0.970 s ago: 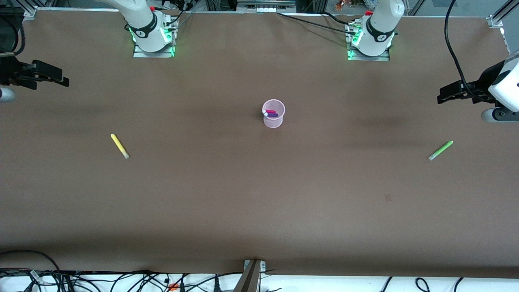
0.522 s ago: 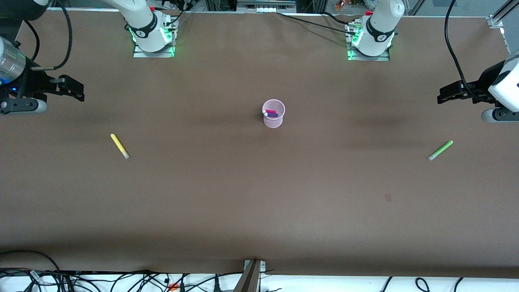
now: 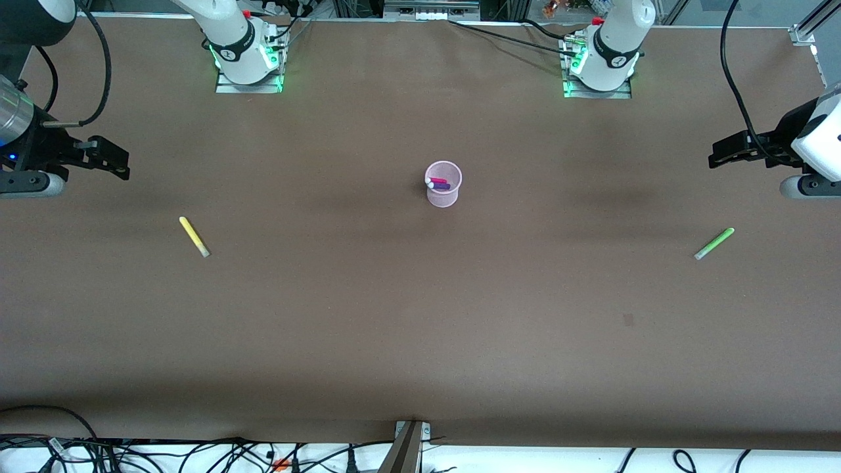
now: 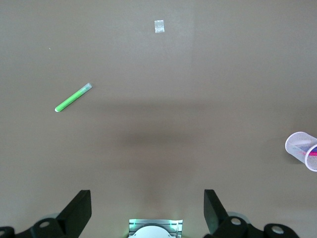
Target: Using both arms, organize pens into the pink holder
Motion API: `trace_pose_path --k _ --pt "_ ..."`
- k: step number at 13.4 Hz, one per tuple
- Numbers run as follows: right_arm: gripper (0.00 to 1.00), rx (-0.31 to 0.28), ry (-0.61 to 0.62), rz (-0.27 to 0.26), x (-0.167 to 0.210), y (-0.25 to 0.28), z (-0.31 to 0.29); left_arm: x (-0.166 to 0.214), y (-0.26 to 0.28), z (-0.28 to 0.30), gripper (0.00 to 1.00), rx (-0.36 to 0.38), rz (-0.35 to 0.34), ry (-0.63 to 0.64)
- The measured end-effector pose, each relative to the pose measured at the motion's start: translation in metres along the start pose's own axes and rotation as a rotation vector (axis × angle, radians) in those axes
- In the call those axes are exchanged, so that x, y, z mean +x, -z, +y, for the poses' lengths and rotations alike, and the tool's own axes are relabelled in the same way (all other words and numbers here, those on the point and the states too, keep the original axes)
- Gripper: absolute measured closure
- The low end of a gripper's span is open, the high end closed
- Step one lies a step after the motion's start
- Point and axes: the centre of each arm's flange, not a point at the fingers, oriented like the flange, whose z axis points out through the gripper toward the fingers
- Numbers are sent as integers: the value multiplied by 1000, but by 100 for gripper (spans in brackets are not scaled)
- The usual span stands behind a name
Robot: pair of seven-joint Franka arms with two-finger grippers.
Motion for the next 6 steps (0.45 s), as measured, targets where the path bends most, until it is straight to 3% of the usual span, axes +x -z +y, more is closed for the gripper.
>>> trace_pose_path --k 6 --pt "0 15 -38 37 5 3 21 0 0 0 0 0 0 0"
